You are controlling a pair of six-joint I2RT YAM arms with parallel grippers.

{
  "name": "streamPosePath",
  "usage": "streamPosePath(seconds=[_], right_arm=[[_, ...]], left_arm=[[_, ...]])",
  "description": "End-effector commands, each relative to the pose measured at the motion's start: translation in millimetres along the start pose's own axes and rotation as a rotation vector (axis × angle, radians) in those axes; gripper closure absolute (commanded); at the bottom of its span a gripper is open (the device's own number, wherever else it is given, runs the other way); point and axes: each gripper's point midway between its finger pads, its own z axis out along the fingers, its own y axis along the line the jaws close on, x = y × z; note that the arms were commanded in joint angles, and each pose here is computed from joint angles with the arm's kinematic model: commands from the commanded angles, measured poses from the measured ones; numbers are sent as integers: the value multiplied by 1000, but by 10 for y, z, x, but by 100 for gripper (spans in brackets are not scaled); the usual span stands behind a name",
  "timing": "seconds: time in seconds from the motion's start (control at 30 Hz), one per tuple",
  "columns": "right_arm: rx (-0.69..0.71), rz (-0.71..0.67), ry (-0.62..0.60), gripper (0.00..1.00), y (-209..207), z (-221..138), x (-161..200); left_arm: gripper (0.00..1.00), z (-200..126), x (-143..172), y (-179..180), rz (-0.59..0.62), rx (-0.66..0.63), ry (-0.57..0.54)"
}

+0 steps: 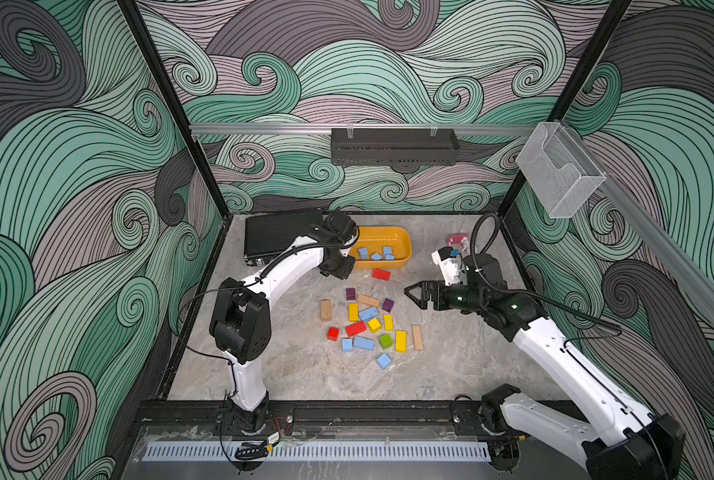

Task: Pick out the blue building blocks
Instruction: Pick up the building block from the center of the board, then place the building block in the storage box.

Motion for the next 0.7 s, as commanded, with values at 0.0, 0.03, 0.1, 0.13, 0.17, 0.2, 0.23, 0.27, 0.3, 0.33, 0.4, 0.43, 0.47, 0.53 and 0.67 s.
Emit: streamPosePath(seconds=[0.0,0.03,0.1,0.13,0.17,0.2,0.23,0.27,0.3,0.33,0.4,0.43,0.47,0.53,0.67], right_arm=[[25,5,11,0,-32,-6,-61],[27,8,11,0,-35,2,-85],[30,10,10,0,-40,14,-133],[33,11,11,0,-51,24,-153],[36,10,11,0,-59,34,-174],[39,11,11,0,-68,43,-194],[41,11,10,0,-78,54,-220],[46,13,10,0,-94,64,-243],[51,15,11,0,-110,78,-263],[54,19,10,0,-123,88,-289],[62,27,13,0,-156,115,-323],[65,28,12,0,-164,121,-347],[69,29,12,0,-179,134,-362],[80,30,11,0,-212,149,-396],[97,35,12,0,-296,192,-440]], left_arm=[[100,-273,-258,-2,5,-6,-97],[100,-296,-326,-3,11,-7,-119],[100,-336,-438,-5,20,-7,-159],[100,-332,-488,-7,26,-8,-176],[100,-341,-542,-7,30,-10,-199],[100,-325,-580,-11,32,-9,-212],[100,-321,-632,-16,34,-7,-233],[100,-296,-673,-31,36,0,-246],[100,-285,-716,-46,38,7,-262],[100,-262,-760,-65,39,17,-275],[100,-212,-833,-106,41,36,-293],[100,-186,-871,-118,36,43,-300],[100,-160,-908,-132,31,50,-306],[100,-91,-963,-155,22,61,-310],[100,87,-1048,-214,20,89,-299]])
